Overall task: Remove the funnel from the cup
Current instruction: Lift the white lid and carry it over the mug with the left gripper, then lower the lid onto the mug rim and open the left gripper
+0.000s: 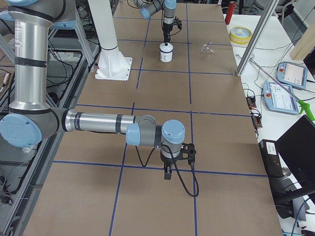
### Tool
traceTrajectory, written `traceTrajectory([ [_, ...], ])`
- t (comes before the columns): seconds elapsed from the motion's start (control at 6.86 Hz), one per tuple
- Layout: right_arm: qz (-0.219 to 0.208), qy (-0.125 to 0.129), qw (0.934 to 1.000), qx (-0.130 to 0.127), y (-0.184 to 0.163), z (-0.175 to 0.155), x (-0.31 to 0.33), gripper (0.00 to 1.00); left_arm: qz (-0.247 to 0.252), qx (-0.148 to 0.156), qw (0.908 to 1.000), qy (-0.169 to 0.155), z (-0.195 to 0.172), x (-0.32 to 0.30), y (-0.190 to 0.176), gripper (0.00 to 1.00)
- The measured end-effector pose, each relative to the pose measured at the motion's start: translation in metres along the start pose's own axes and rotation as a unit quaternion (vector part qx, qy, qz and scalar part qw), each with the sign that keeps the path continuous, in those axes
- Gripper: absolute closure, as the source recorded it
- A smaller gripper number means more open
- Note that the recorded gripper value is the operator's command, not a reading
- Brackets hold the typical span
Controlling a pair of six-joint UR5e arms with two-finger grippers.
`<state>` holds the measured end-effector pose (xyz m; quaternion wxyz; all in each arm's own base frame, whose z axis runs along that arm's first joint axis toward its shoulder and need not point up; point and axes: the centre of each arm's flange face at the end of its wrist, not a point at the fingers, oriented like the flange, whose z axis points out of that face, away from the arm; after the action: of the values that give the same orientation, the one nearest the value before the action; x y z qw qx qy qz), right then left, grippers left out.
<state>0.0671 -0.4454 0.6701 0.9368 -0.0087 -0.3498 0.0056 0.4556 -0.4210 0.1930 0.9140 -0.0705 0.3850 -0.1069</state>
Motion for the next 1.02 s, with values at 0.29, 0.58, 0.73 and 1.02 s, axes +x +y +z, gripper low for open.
traceTrajectory([
  [0.29,0.000,0.000,1.0000,0.000,0.0000,0.0001,0.0001,0.00,0.001,-0.002,1.0000,-0.003,0.0052,-0.0032,0.0015,1.00],
  [0.58,0.000,0.000,1.0000,0.000,0.0000,-0.0001,0.0000,0.00,0.002,-0.002,1.0000,0.000,0.0085,-0.0056,0.0019,1.00],
  [0.73,0.000,0.000,1.0000,0.000,0.0000,-0.0001,0.0000,0.00,0.002,-0.002,1.0000,0.001,0.0088,-0.0057,0.0021,1.00],
  [1.02,0.000,0.000,1.0000,0.000,0.0000,-0.0001,-0.0001,0.00,0.003,-0.002,1.0000,0.002,0.0082,-0.0054,0.0024,1.00],
])
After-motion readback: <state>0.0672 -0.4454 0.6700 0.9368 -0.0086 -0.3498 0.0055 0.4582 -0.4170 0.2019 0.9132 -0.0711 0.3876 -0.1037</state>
